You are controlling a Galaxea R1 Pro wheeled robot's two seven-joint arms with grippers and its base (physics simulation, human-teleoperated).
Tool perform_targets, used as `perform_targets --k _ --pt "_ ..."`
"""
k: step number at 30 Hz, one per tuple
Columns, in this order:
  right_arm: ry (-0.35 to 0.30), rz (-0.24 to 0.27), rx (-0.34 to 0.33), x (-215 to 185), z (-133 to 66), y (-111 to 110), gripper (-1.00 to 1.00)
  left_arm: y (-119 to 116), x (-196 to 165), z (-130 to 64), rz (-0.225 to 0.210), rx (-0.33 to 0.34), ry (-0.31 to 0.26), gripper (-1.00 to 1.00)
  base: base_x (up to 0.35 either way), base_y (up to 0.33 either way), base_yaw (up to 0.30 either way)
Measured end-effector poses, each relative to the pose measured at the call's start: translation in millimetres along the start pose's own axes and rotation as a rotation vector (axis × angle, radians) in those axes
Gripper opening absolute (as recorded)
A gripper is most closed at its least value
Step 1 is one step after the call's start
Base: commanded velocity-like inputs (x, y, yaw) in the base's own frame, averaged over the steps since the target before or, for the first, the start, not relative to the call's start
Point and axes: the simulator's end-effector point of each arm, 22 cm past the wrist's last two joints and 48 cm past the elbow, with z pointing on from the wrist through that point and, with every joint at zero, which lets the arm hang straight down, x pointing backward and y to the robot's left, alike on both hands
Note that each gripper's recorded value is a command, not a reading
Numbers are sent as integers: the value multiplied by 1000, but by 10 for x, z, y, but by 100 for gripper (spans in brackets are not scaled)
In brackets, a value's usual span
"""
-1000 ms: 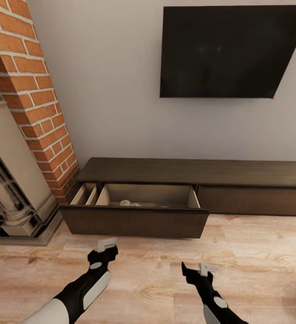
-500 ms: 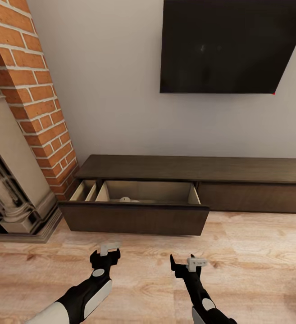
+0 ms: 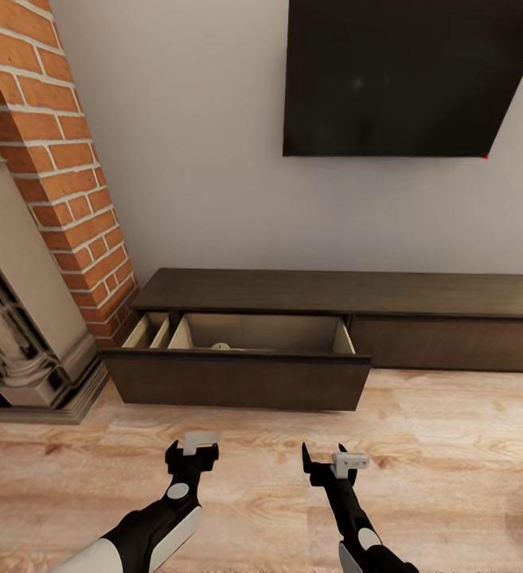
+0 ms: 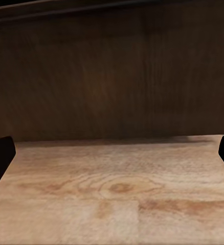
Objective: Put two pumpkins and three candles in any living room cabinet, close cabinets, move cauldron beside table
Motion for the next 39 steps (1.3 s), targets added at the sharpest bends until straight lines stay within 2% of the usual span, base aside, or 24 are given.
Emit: perform_targets --k 8,16,32,34,39 --pt "-40 6 0 38 17 -15 100 -103 156 16 34 25 -7 100 0 0 0" --pt "-38 9 3 48 12 -25 100 -119 165 8 41 28 -7 100 34 0 0" --pt "-28 9 7 79 5 -40 100 -106 169 10 37 24 -2 100 301 0 0" --pt "-21 8 6 97 5 -37 100 -107 169 11 36 24 -2 100 197 0 0" --pt "45 1 14 305 -35 -77 100 -109 162 10 36 23 -6 100 56 0 0"
